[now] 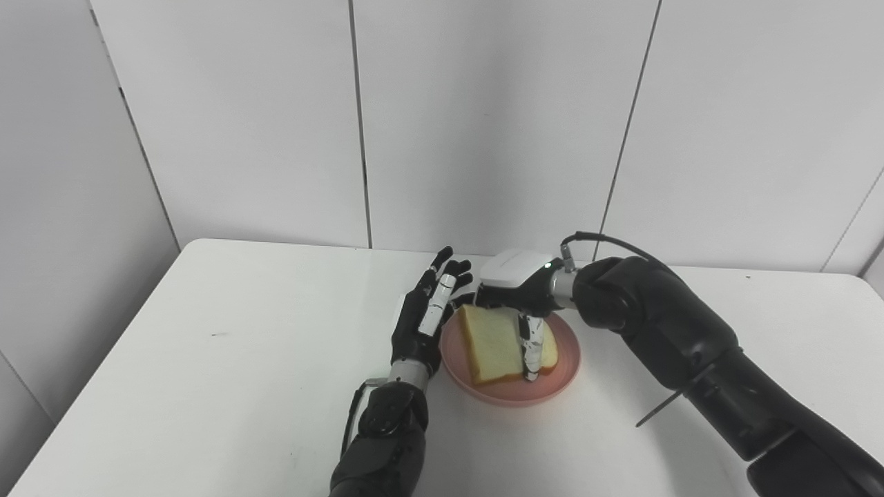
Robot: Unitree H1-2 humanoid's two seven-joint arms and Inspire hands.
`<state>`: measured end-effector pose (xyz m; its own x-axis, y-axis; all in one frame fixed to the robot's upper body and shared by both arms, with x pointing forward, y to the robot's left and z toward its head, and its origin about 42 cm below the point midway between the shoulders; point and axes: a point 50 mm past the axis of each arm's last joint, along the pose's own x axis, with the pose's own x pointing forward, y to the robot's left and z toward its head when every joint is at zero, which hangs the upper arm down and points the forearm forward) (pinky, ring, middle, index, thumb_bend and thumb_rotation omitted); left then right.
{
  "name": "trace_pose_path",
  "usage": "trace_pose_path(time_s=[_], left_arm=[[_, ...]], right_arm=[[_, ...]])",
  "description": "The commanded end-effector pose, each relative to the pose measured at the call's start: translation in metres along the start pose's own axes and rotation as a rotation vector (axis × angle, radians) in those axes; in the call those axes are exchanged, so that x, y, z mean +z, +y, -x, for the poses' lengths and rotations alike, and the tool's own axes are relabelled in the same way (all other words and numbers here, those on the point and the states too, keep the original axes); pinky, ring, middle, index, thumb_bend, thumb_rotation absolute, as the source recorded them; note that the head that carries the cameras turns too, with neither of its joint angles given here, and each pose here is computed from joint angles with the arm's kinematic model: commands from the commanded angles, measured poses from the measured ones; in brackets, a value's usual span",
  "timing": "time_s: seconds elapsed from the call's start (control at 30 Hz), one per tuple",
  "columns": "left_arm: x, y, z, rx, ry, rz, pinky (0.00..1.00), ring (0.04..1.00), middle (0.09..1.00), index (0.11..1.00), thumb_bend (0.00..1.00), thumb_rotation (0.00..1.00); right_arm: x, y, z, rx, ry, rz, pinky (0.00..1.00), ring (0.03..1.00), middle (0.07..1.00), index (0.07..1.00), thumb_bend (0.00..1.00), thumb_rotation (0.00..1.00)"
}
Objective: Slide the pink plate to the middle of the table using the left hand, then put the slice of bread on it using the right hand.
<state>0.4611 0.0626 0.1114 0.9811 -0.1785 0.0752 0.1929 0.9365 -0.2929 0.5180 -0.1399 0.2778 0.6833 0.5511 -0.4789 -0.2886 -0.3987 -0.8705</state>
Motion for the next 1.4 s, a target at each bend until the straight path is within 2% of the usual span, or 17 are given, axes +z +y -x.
trace_pose_path(time_s=[0.0, 0.13, 0.27, 0.3, 0.33, 0.37, 0.4, 0.43, 0.5, 0.57, 0.77, 1.03, 1.17, 1.37], left_arm=[[-0.075, 0.009, 0.065, 0.064, 0.207, 0.050, 0.69, 0.823, 0.808, 0.873, 0.88, 0.68], [-0.075, 0.013, 0.065, 0.067, 0.206, 0.049, 0.69, 0.823, 0.812, 0.874, 0.88, 0.68], [-0.075, 0.015, 0.065, 0.066, 0.207, 0.048, 0.69, 0.823, 0.811, 0.870, 0.89, 0.68], [-0.075, 0.015, 0.065, 0.066, 0.206, 0.048, 0.69, 0.823, 0.809, 0.868, 0.90, 0.67], [-0.074, 0.015, 0.065, 0.066, 0.206, 0.048, 0.69, 0.823, 0.804, 0.866, 0.90, 0.67], [-0.074, 0.015, 0.065, 0.065, 0.205, 0.049, 0.69, 0.823, 0.804, 0.866, 0.90, 0.67], [-0.074, 0.015, 0.065, 0.064, 0.204, 0.049, 0.69, 0.820, 0.801, 0.863, 0.90, 0.67], [-0.074, 0.015, 0.065, 0.063, 0.203, 0.050, 0.69, 0.818, 0.799, 0.860, 0.89, 0.67], [-0.074, 0.014, 0.065, 0.063, 0.202, 0.052, 0.70, 0.816, 0.796, 0.858, 0.90, 0.66], [-0.074, 0.014, 0.065, 0.063, 0.200, 0.053, 0.70, 0.817, 0.795, 0.857, 0.90, 0.66], [-0.074, 0.015, 0.065, 0.061, 0.196, 0.068, 0.71, 0.823, 0.799, 0.864, 0.88, 0.65], [-0.074, 0.016, 0.066, 0.064, 0.197, 0.060, 0.70, 0.822, 0.800, 0.861, 0.89, 0.66], [-0.074, 0.016, 0.066, 0.068, 0.196, 0.067, 0.70, 0.821, 0.802, 0.862, 0.89, 0.65], [-0.073, 0.015, 0.065, 0.068, 0.186, 0.089, 0.71, 0.827, 0.804, 0.862, 0.87, 0.64]], right_arm=[[0.002, -0.038, 0.004, -0.081, -0.003, 0.050, 0.40, 0.453, 0.488, 0.494, 0.53, 0.01], [0.004, -0.034, 0.002, -0.081, -0.004, 0.052, 0.41, 0.455, 0.453, 0.532, 0.52, 0.01], [0.004, -0.034, 0.002, -0.075, 0.030, 0.053, 0.44, 0.481, 0.458, 0.531, 0.52, 0.01], [0.004, -0.034, 0.003, -0.070, 0.048, 0.065, 0.48, 0.524, 0.509, 0.523, 0.52, 0.04], [0.004, -0.034, 0.003, -0.067, 0.061, 0.074, 0.56, 0.626, 0.644, 0.505, 0.52, 0.12], [0.003, -0.034, 0.004, -0.062, 0.070, 0.094, 0.57, 0.636, 0.657, 0.504, 0.52, 0.13], [0.002, -0.034, 0.005, -0.059, 0.075, 0.108, 0.71, 0.752, 0.745, 0.584, 0.71, 0.20], [0.001, -0.034, 0.007, -0.056, 0.077, 0.118, 0.83, 0.847, 0.816, 0.638, 0.84, 0.25], [0.000, -0.034, 0.009, -0.053, 0.085, 0.132, 0.93, 0.933, 0.875, 0.678, 0.92, 0.28], [-0.001, -0.035, 0.012, -0.049, 0.096, 0.138, 0.98, 0.978, 0.917, 0.709, 0.98, 0.30], [-0.003, -0.038, 0.017, -0.017, 0.116, 0.150, 1.00, 1.000, 0.987, 0.790, 1.00, 0.33], [-0.004, -0.047, 0.025, 0.002, 0.133, 0.149, 1.00, 1.000, 1.000, 0.815, 1.00, 0.37], [-0.006, -0.056, 0.039, -0.042, 0.139, 0.130, 1.00, 1.000, 0.993, 0.812, 1.00, 0.39], [-0.007, -0.067, 0.073, -0.166, 0.098, 0.111, 1.00, 1.000, 0.982, 0.814, 1.00, 0.40]])
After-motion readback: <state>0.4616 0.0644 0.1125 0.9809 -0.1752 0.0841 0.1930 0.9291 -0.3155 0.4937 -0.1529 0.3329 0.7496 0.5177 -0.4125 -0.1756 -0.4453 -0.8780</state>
